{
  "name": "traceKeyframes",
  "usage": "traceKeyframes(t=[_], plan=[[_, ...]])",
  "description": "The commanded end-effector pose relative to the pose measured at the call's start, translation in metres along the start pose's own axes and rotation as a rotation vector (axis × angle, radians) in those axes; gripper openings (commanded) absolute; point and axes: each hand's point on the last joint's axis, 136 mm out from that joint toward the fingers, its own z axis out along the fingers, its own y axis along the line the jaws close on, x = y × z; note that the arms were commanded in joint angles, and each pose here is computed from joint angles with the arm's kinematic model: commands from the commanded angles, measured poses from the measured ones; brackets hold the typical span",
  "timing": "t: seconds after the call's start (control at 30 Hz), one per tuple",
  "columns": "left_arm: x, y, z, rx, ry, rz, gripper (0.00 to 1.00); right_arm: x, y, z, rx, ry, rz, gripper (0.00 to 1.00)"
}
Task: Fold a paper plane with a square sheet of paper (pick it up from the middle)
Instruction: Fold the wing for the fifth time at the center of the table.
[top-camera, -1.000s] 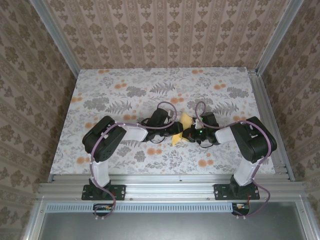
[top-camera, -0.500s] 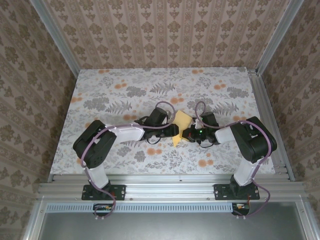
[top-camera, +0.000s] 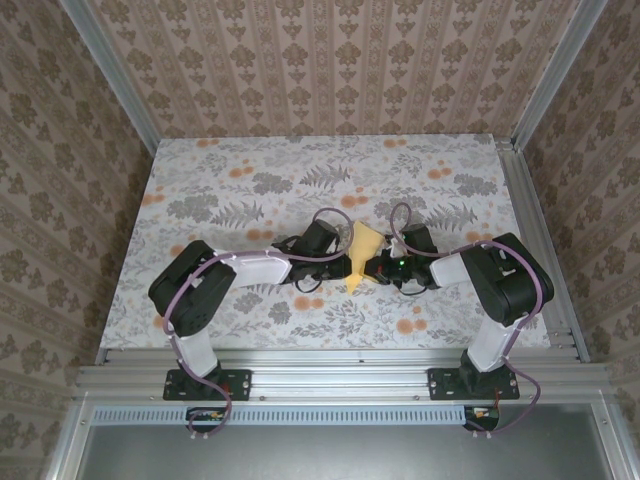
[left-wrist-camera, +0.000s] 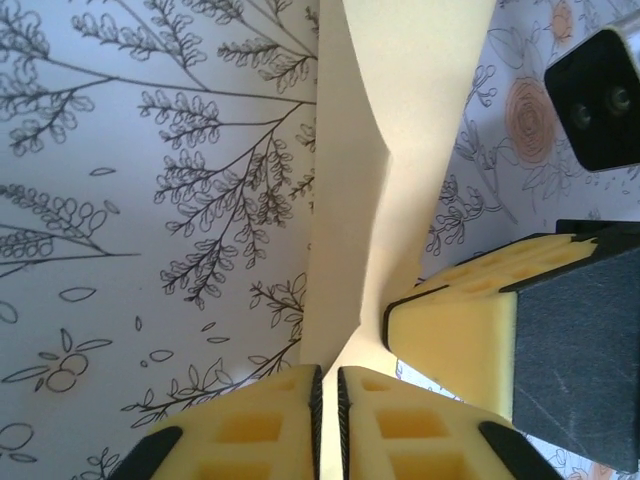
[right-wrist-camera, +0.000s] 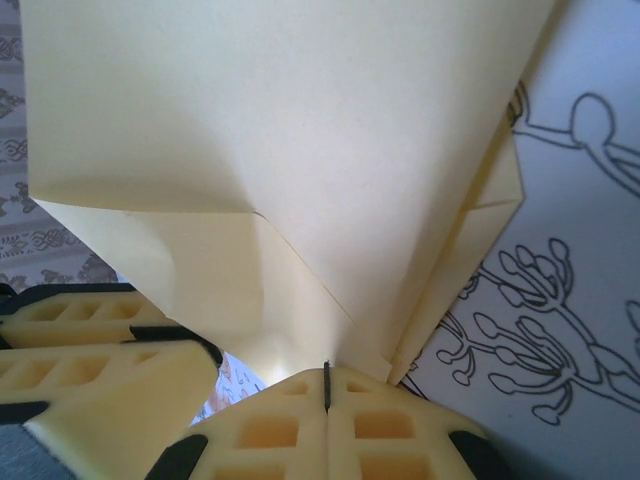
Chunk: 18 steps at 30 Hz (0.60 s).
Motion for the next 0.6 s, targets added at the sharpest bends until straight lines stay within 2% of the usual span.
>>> traceKeyframes(t=[0.0, 0.17, 0.57], plan=[[0.000, -0.002, 0.001, -0.023, 0.009, 0.031, 0.08, -0.003, -0.033, -0.004, 0.122, -0.033, 0.055, 0.00], [-0.005, -0.006, 0.002, -0.029, 0.006, 0.047, 0.00, -0.002, -0.035, -0.004, 0.125, -0.032, 0.057, 0.00], [-0.008, -0.025, 0.007, 0.022, 0.028, 0.072, 0.00, -0.002, -0.036, -0.003, 0.132, -0.029, 0.054, 0.00]])
